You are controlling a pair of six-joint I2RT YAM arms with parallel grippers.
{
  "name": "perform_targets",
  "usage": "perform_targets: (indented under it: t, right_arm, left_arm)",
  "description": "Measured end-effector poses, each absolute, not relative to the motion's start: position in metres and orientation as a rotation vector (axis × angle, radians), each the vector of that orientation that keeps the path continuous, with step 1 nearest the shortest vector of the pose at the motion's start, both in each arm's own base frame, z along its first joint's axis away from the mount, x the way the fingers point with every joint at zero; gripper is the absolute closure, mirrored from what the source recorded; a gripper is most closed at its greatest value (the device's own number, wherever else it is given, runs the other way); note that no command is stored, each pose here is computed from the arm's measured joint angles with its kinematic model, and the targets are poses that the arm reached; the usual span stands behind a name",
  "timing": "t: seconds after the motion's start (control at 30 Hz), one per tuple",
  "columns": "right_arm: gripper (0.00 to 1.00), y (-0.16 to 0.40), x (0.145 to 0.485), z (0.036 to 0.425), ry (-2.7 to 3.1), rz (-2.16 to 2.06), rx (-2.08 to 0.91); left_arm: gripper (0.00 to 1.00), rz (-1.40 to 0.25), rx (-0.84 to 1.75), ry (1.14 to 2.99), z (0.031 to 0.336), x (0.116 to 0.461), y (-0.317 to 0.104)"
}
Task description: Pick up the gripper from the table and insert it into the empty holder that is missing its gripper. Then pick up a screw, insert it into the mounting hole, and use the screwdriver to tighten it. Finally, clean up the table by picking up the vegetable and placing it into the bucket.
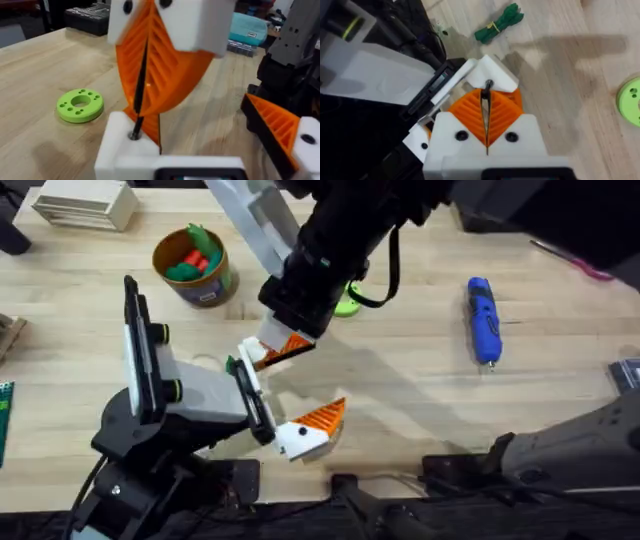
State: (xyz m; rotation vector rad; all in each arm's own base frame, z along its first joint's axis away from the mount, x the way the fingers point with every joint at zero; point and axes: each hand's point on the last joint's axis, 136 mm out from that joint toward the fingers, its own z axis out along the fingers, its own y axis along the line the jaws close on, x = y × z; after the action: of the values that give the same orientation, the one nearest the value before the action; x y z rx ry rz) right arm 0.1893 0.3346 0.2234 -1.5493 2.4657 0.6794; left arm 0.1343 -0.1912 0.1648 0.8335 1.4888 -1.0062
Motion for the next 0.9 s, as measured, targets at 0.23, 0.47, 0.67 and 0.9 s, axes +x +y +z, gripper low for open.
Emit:
perform_targets:
  t: [0.23, 0.47, 0.67, 0.9]
  right_arm:
    - [0.995, 0.3358, 0.1878, 0.2243, 2.449, 0.696, -1.569]
    - [0.995, 0.3338, 0.1907, 0.2229, 2.451, 0.664, -1.565]
    - [0.995, 0.3333, 0.1906, 0.2226, 2.453, 0.660, -1.566]
    - [0.995, 0.3321, 0.1904, 0.2220, 2.458, 0.653, -1.567]
  left_arm:
    - [0.014, -1.006, 0.834, 1.488, 0.1649, 0.1343, -0.1912]
    - [0.014, -1.006, 0.834, 1.489, 0.1648, 0.1343, -0.1912]
    - [0.014, -1.006, 0.833, 1.489, 0.1648, 0.1343, -0.1912]
    - [0.014, -1.006, 0.834, 1.489, 0.1648, 0.1343, -0.1912]
